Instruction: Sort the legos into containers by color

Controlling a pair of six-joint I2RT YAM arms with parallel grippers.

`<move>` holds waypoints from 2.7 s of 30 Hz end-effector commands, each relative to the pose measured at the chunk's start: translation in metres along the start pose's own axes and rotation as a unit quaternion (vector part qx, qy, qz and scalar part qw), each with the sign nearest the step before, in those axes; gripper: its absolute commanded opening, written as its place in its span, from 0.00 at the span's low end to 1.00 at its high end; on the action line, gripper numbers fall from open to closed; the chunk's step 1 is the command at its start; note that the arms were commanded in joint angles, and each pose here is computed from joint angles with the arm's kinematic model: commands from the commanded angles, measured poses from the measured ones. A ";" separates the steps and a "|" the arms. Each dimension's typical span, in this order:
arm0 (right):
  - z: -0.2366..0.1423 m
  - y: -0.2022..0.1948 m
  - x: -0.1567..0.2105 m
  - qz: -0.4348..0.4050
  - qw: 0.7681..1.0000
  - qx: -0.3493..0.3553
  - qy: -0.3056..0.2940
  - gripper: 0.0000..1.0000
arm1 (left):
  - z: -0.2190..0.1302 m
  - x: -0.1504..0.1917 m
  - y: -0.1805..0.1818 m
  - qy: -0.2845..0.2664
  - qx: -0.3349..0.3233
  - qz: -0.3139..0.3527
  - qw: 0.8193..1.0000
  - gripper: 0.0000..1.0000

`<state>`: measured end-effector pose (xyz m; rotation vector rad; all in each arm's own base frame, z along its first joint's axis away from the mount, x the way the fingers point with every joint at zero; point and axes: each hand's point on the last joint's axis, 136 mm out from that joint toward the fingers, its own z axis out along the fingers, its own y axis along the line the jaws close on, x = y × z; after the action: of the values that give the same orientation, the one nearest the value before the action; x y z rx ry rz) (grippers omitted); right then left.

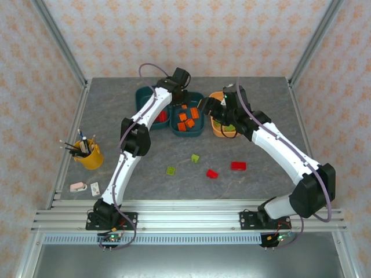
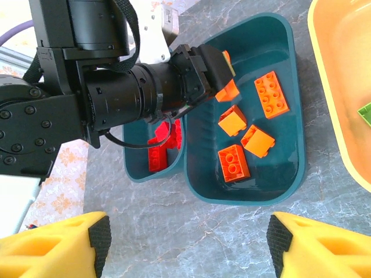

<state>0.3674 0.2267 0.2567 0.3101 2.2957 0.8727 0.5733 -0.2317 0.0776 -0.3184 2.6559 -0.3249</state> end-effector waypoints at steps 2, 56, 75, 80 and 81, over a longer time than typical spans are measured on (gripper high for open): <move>0.004 -0.011 0.009 0.007 1.000 0.011 0.016 0.74 | -0.020 -0.005 -0.014 -0.009 0.019 0.002 1.000 0.56; 0.094 -0.114 0.199 0.075 0.912 0.326 0.238 0.32 | -0.277 0.206 0.118 -0.051 0.116 -0.095 0.987 0.75; 0.057 -0.133 -0.013 0.006 0.950 0.304 0.075 0.27 | -0.255 0.164 0.002 -0.037 0.188 -0.025 0.981 0.75; 0.103 -0.151 -0.043 0.039 0.949 0.301 0.087 0.26 | -0.237 0.146 -0.023 -0.032 0.192 -0.016 0.981 0.75; 0.113 -0.157 -0.045 0.049 0.948 0.300 0.092 0.26 | -0.233 0.143 -0.027 -0.030 0.191 -0.012 0.981 0.75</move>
<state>0.4635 0.1429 0.1331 0.6485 2.6440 0.2062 0.3307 -0.2422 0.2132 -0.2760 2.5243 -0.7586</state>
